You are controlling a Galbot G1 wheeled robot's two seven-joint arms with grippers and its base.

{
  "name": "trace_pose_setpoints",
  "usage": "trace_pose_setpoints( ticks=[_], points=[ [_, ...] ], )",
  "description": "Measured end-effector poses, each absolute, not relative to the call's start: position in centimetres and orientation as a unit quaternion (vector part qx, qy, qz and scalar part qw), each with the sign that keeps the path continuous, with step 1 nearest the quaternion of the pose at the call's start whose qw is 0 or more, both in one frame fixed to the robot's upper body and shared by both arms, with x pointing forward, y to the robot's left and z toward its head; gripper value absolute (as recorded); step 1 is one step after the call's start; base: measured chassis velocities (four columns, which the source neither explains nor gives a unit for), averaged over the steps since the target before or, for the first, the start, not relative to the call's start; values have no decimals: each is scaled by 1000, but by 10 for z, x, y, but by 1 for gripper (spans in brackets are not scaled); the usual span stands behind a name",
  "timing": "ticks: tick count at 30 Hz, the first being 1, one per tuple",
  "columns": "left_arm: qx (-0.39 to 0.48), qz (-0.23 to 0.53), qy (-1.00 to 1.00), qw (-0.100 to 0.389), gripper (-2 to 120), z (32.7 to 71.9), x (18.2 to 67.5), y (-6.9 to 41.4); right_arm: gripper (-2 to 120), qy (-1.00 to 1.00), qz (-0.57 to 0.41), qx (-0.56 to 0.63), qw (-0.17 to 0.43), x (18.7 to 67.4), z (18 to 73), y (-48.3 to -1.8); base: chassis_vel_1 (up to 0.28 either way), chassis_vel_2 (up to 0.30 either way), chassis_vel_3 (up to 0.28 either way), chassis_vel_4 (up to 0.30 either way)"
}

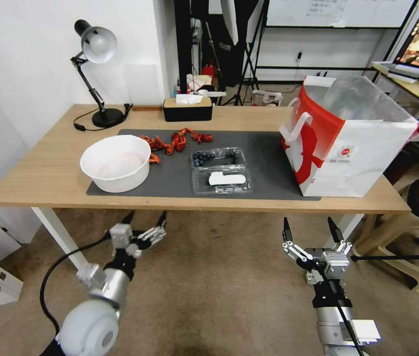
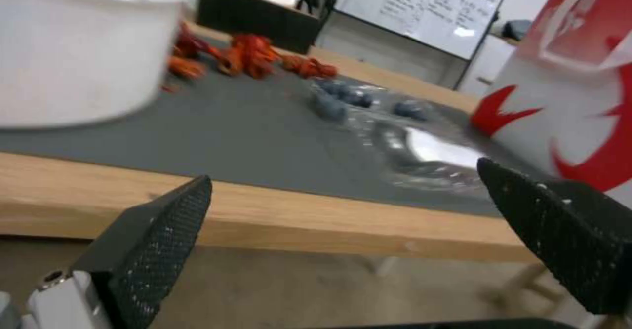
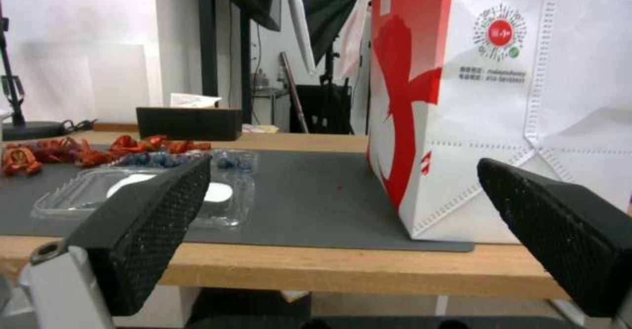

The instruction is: Close the takeout container lid, then place the container into the takeout bag.

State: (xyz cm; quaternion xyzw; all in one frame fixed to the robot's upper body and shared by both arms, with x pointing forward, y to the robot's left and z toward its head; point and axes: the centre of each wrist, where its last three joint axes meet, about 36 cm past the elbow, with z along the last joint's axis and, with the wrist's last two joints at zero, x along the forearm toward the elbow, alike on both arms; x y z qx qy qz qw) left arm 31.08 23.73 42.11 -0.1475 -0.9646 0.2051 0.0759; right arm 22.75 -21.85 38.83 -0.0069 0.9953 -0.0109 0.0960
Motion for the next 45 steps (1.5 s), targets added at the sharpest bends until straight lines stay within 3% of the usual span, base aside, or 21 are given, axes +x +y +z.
trace_pose_setpoints(
  ticks=[8, 16, 23, 31, 45],
  points=[
    [-207, 353, -900, 148, 100, 462, 345, 223, 100, 996, -3, -13, 89, 231, 382, -215, 0, 0, 0, 0],
    [-233, 397, -868, 184, 100, 479, 404, 224, 100, 996, -4, -12, 87, 230, 382, -216, 0, 0, 0, 0],
    [-246, 381, -866, 210, 100, 489, 443, 222, 100, 996, -9, -11, 84, 229, 380, -218, 0, 0, 0, 0],
    [-239, 344, -865, 277, 100, 488, 475, 216, 100, 997, -14, -10, 80, 227, 380, -220, 0, 0, 0, 0],
    [-223, 331, -865, 305, 100, 479, 490, 213, 100, 997, -19, -10, 76, 226, 377, -220, 0, 0, 0, 0]
  ],
)
